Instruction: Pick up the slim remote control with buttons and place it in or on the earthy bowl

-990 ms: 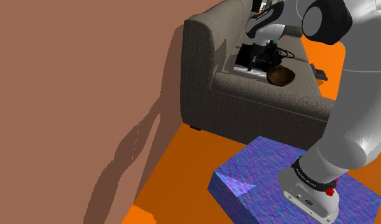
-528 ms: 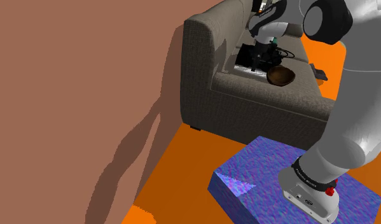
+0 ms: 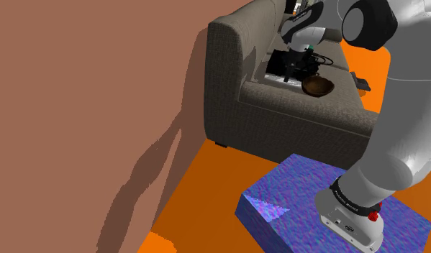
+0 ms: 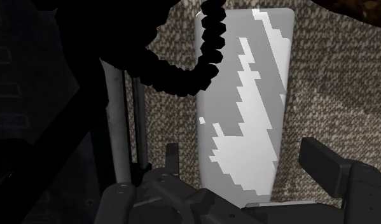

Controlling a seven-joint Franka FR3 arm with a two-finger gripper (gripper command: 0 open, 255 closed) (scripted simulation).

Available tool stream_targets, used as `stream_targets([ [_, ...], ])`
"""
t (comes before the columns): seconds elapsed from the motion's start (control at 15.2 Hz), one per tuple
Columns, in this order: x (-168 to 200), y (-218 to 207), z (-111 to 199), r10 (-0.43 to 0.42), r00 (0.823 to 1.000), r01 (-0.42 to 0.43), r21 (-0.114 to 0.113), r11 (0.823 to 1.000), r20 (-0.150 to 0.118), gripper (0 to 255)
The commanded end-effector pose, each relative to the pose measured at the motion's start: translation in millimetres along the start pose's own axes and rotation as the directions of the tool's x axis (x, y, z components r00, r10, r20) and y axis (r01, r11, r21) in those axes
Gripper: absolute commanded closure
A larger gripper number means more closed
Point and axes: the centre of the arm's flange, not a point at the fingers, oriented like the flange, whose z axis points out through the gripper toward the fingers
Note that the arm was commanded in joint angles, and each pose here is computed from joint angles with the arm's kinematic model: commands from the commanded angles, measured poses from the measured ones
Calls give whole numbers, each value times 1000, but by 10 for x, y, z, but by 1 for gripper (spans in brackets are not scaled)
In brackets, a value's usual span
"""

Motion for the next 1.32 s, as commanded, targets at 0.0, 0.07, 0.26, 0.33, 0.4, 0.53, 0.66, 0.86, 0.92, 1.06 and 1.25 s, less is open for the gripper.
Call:
stream_targets([
  [0.0, -6, -12, 231, -2, 1000, 1, 19, 1000, 22, 0],
  [0.07, -6, -12, 231, -2, 1000, 1, 19, 1000, 22, 0],
  [0.26, -6, -12, 231, -2, 1000, 1, 19, 1000, 22, 0],
  [0.33, -6, -12, 231, -2, 1000, 1, 19, 1000, 22, 0],
  [0.4, -6, -12, 231, -2, 1000, 1, 19, 1000, 22, 0],
  [0.53, -28, -20, 230, -2, 1000, 2, 20, 1000, 22, 255],
  [0.66, -11, 26, 293, -2, 1000, 2, 20, 1000, 22, 255],
  [0.86, -45, -29, 275, -2, 1000, 2, 21, 1000, 22, 255],
  [0.92, 19, -33, 293, -2, 1000, 1, 19, 1000, 25, 255],
  [1.06, 18, 171, -81, 6, 1000, -11, -182, 983, -31, 255],
  [1.25, 136, 74, -129, -5, 1000, 5, -84, 996, -5, 0],
])
